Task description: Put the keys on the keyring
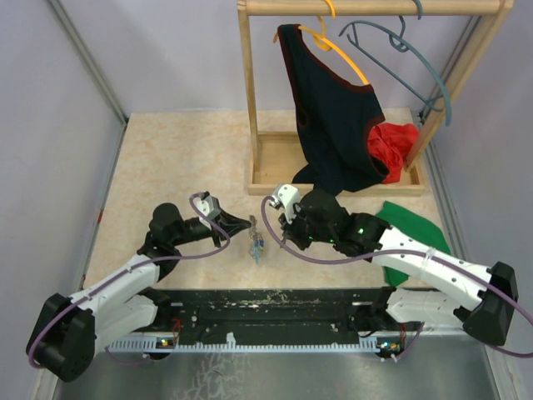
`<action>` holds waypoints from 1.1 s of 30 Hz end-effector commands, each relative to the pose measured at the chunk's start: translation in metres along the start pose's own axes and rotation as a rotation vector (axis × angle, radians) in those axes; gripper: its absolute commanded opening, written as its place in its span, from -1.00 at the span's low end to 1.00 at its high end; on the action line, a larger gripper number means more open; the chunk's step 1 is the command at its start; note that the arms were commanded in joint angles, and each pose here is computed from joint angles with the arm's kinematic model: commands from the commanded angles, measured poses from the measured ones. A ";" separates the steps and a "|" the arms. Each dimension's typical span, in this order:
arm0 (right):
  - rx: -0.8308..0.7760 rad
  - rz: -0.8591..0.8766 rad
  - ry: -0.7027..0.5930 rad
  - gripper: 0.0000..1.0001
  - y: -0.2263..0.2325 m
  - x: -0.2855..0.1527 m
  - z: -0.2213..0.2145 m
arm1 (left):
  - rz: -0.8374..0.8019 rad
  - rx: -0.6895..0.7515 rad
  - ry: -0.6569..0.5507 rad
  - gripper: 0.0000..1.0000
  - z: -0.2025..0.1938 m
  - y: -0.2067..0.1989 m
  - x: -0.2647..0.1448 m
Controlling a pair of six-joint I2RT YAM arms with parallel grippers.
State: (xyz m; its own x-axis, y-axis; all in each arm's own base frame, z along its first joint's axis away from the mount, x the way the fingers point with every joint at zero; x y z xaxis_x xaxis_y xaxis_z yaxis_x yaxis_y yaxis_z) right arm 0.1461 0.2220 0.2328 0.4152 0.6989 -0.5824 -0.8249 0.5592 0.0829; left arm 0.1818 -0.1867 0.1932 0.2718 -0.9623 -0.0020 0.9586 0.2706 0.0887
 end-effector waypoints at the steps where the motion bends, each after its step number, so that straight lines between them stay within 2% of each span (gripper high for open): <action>1: 0.220 -0.133 0.156 -1.00 -0.001 -0.001 -0.031 | 0.021 0.047 -0.040 -0.99 0.010 0.002 0.000; 5: 0.296 -0.231 0.268 -1.00 -0.010 0.016 -0.053 | 0.033 0.049 -0.042 -0.99 0.011 0.002 -0.002; 10: 0.349 -0.297 0.347 -1.00 -0.032 0.048 -0.074 | 0.038 0.050 -0.040 -0.99 0.012 0.002 -0.003; 25: 0.317 -0.351 0.271 -1.00 -0.065 0.124 -0.075 | 0.048 0.052 -0.030 -0.99 0.010 0.002 -0.004; 33: 0.330 -0.320 0.278 -0.62 -0.061 0.128 -0.076 | 0.053 0.053 -0.028 -0.99 0.010 0.003 -0.004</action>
State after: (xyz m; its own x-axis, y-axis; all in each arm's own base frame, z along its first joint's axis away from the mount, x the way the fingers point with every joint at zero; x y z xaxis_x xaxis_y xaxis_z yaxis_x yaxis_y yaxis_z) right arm 0.2094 0.2317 0.0802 0.4400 0.3017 -0.8458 -0.4860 0.8720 0.0583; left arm 0.1824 -0.1829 0.1959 0.3156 -0.9489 0.0001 0.9444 0.3141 0.0977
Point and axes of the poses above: each gripper's point midway between its finger pads, its own x axis out along the fingers, its own y axis along the line the jaws close on, z = x × y, the point moved 7 cm from there along -x, back along the fingers, and after that the axes turned 7 degrees about x, right-handed, at the moved point
